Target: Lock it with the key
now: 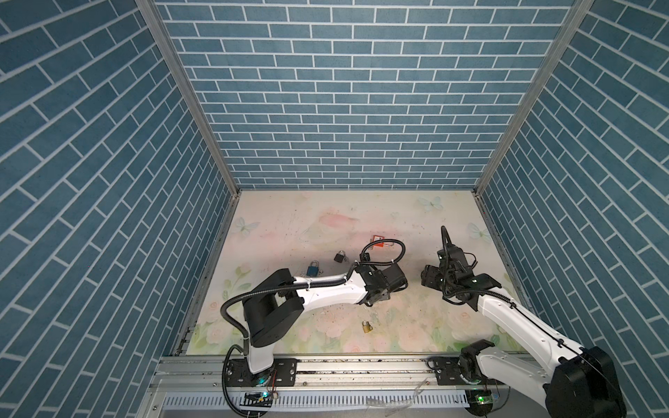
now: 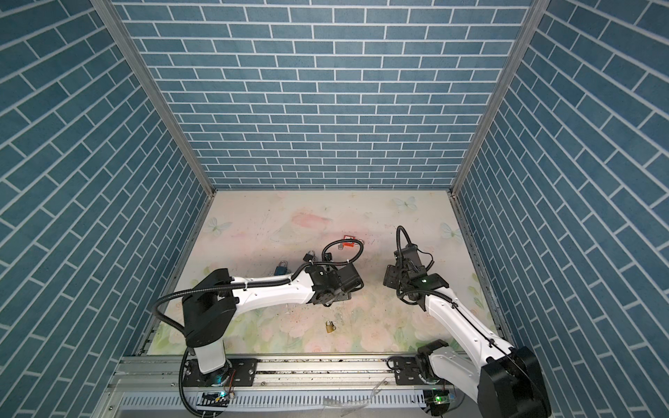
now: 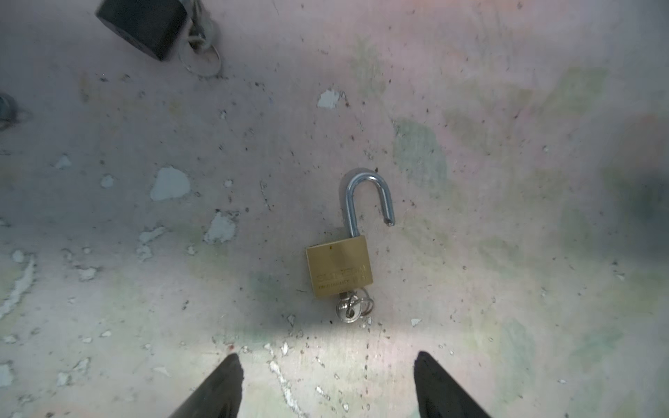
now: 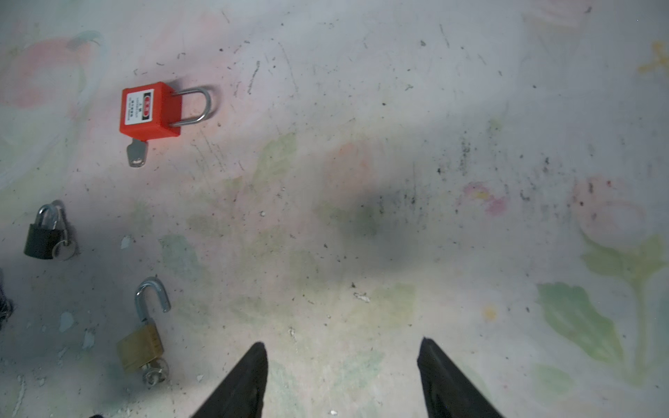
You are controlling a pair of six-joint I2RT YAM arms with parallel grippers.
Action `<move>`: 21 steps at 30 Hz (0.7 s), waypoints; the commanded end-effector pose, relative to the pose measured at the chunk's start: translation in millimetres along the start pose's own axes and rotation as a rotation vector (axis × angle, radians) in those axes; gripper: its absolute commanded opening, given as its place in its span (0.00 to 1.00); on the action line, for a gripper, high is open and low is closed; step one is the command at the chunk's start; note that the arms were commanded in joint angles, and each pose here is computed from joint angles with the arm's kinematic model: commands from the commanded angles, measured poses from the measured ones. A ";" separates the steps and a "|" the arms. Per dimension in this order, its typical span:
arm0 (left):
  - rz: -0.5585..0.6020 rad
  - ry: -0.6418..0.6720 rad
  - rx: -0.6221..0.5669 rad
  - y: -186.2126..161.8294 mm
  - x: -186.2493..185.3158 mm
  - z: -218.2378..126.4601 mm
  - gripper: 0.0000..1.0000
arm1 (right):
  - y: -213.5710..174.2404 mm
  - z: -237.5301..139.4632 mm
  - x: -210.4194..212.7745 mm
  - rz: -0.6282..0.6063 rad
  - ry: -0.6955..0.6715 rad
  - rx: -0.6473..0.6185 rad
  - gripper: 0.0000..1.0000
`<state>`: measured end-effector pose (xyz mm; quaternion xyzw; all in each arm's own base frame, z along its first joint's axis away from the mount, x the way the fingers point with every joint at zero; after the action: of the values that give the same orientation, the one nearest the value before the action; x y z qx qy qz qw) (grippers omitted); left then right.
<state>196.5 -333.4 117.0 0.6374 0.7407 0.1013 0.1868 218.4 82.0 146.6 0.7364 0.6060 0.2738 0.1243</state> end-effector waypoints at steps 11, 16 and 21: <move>0.021 0.141 0.026 5.1 1.4 36.5 0.64 | -8.6 9.4 -3.7 0.006 0.092 0.033 0.67; 0.037 0.152 0.028 10.8 3.3 49.1 0.61 | -6.3 12.0 -2.3 0.005 0.093 0.036 0.67; 0.054 0.173 0.050 10.5 2.2 57.7 0.61 | -3.3 13.3 -1.7 0.004 0.092 0.032 0.67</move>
<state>228.5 -339.3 83.1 0.6402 0.7457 0.1257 0.1350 217.7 82.4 129.8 0.7369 0.6051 0.2912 0.0774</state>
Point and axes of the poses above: each gripper's point midway between its finger pads, its own z axis out along the fingers, its own x axis along the line the jaws close on, y = z × x, the point moved 7 cm from there along -z, back along the fingers, and after that the axes turned 1 degree about -z, right-handed, at the moved point
